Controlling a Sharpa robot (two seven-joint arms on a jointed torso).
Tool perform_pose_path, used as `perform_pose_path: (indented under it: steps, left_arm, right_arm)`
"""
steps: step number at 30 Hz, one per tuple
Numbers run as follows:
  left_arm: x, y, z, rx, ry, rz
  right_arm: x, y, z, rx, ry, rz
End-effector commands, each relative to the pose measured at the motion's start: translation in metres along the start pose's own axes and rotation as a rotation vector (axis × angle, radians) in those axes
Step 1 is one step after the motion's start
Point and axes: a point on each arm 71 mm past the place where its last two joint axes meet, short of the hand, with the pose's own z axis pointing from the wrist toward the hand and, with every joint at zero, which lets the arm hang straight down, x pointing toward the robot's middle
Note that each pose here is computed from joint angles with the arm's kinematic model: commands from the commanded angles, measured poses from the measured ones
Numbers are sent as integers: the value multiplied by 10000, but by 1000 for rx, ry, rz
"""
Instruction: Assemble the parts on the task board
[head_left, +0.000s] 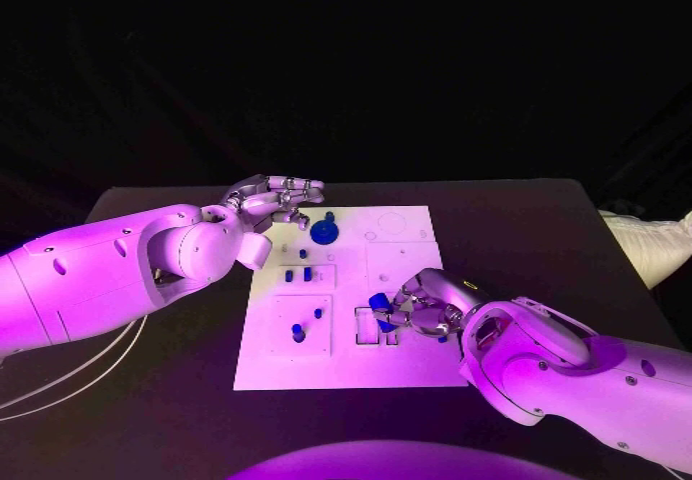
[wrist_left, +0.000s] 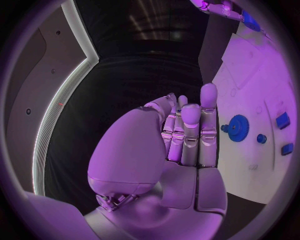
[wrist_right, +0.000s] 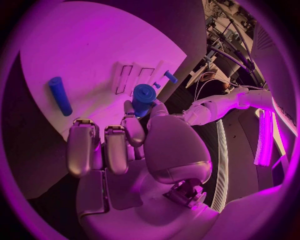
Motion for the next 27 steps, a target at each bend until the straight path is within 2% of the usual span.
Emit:
perform_pose_path:
  steps: [1,7,27]
  left_arm:
    - [28,-5,4,4,23,-2]
    - [36,-3,7,3,27,-3]
    - [66,3,30,0,35,-4]
  right_arm:
    - [94,-7,14,29,101,-19]
    - [141,12,41,32,132,-29]
    - [133,46,116,-10,84,-63]
